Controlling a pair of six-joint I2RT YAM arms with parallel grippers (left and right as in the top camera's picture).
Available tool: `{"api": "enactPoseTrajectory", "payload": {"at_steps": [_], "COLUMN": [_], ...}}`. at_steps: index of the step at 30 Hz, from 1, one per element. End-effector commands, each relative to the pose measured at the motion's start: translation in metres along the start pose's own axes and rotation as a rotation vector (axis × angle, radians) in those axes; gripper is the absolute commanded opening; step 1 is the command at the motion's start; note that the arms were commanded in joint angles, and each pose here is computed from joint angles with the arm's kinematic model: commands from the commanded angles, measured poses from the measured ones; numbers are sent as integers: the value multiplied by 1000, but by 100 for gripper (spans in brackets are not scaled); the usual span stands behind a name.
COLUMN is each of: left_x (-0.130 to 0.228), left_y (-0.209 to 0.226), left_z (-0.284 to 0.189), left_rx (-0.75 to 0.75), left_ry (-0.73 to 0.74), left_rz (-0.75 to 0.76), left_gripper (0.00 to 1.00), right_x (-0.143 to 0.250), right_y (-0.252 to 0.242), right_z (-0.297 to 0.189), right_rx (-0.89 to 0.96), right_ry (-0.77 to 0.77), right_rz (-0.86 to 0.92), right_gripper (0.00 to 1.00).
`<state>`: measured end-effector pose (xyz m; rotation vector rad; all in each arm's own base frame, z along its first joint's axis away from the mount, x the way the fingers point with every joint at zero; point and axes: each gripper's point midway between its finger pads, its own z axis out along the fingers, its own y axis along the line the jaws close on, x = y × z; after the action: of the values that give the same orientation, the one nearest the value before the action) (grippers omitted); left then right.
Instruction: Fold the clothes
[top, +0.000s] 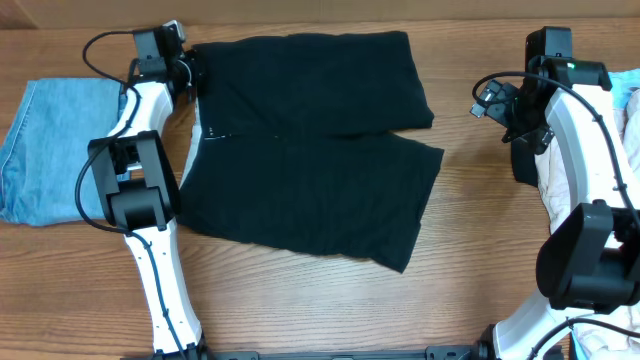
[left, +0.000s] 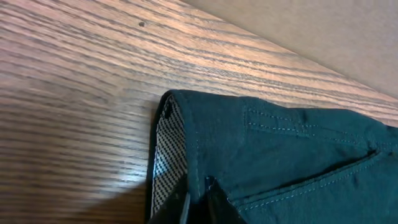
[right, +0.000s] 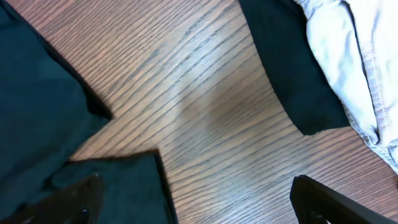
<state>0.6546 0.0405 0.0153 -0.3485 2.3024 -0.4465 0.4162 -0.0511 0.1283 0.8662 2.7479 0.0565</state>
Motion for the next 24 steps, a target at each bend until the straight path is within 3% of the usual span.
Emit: {"api": "enactPoseTrajectory", "payload": {"at_steps": [1, 2, 3, 6, 9, 11, 13, 16, 18, 21, 24], "left_x": [-4, -16, -31, -56, -56, -46, -13, 30, 47, 63, 70], "left_y": [-9, -20, -32, -61, -72, -88, -98, -78, -79, -83, -83], "left_z": [-1, -11, -25, -75, -151, -205, -247, -273, -283, -296, -320], "left_rx": [16, 44, 58, 32, -178, -268, -304, -380, -325, -269, -299], "left_ry": [-6, -25, -55, -62, -12, 34, 159, 348, 445, 535, 561], "left_rz": [-8, 2, 15, 24, 22, 41, 4, -46, -26, -31, -24], "left_gripper": [50, 80, 100, 100, 100, 100, 100, 100, 100, 100, 100], "right_x": [-7, -7, -7, -7, -7, -7, -7, -13, -38, -35, 10], "right_y": [2, 2, 2, 2, 2, 2, 2, 5, 25, 39, 74], "right_z": [-9, -9, -9, -9, -9, -9, -9, -9, -13, -15, -25], "right_rx": [-8, -8, -8, -8, -8, -8, -8, -21, -112, -194, -425], "right_ry": [-30, -30, -30, -30, -30, -30, -30, -54, -154, -128, 99], "right_rz": [-2, -2, -2, -2, -2, -2, -2, -1, -2, -11, -26], "right_gripper": [100, 100, 100, 100, 100, 100, 100, 100, 100, 100, 100]}}
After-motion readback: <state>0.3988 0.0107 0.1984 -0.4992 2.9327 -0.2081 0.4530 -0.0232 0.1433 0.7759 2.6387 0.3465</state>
